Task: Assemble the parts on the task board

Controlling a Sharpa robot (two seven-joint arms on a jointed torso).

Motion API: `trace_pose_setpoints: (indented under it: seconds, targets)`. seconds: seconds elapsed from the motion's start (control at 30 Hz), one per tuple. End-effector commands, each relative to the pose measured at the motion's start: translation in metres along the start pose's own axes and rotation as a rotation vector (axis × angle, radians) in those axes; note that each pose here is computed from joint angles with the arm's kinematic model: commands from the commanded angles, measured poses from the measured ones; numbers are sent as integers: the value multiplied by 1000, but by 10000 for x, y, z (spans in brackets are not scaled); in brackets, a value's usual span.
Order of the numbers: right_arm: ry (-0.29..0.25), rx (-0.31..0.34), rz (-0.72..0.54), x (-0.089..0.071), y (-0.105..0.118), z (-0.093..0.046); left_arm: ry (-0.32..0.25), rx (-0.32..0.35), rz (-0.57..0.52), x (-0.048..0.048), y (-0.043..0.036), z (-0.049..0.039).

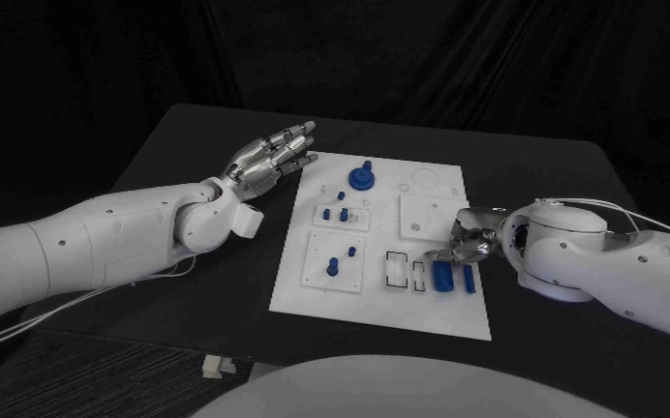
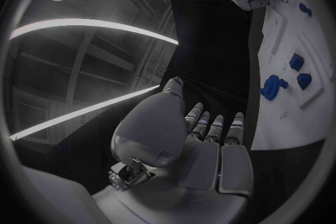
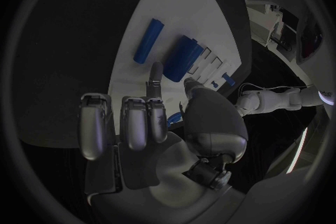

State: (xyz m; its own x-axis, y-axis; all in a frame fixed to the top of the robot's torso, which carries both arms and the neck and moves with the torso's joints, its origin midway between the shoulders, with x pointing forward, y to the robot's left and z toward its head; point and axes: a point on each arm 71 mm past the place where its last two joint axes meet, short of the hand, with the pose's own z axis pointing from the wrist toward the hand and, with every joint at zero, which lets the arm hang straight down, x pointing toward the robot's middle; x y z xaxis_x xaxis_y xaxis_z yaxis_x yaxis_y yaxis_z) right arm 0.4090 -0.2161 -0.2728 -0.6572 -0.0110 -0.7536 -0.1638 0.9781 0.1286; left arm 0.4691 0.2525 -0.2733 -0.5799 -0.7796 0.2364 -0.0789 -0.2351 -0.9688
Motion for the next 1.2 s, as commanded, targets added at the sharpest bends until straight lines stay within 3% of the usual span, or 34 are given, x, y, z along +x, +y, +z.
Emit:
trace_pose_setpoints:
  seconds: [0.03,0.5,0.77,1.2]
  targets:
    - [-4,17,8,22,-6,9,13,4,-12,20,6,6]
    - [55,21,-23,108,22,45,14,-4,-14,16,13,-1]
    - [63,22,-25,119,25,48,13,-6,-14,9,15,-3]
    - [39,12,176,108,-10,24,11,-10,-13,-2,17,-7]
